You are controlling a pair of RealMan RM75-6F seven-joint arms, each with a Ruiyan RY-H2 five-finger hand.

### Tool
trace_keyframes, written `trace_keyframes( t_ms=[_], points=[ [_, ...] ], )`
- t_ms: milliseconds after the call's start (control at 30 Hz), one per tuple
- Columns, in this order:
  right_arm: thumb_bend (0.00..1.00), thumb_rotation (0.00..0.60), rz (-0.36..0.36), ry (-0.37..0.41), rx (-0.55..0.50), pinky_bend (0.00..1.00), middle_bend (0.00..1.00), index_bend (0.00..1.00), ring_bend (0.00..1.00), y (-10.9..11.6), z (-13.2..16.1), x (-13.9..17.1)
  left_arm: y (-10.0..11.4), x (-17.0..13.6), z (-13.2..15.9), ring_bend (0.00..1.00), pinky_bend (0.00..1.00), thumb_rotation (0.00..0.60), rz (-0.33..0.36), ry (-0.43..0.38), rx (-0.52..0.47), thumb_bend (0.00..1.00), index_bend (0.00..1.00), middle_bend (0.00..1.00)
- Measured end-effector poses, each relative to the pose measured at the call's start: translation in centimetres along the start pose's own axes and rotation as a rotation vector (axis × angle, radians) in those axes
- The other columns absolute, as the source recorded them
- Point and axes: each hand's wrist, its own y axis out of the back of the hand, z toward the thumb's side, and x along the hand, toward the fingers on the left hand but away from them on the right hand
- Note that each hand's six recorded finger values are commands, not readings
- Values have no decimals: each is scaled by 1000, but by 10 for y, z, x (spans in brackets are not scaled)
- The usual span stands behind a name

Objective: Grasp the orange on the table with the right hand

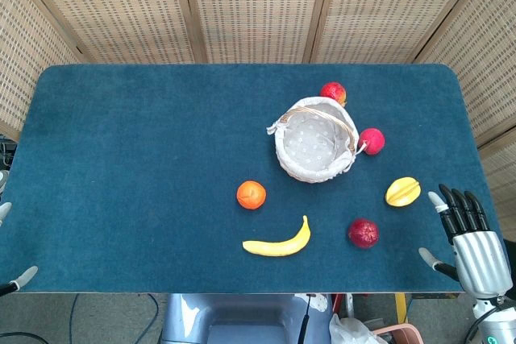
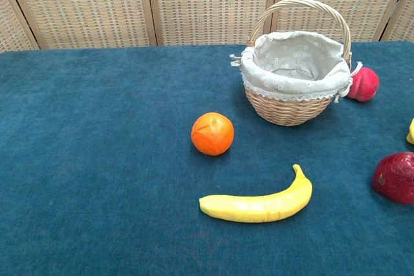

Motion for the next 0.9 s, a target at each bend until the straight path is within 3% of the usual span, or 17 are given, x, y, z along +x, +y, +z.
trace_keyframes(
  t_ms=[200,400,633,900],
  points=[
    [0,600,33,26,-15,0,0,0,0,-5,5,-4,0,2,-1,0,0,600,3,4,3,0,0,0],
    [0,600,85,155,-78,0,0,0,0,-12,31,-28,-4,7,1,0,0,600,-4,6,19,0,0,0],
    [0,600,216,422,-118,0,0,31,0,-29,98,-94,-9,19,-2,0,0,600,-23,38,36,0,0,0],
    [0,600,392,598,-139,1,15,50,0,-67,187,-156,-13,33,-10,0,0,600,-43,83,37,0,0,0]
  ],
)
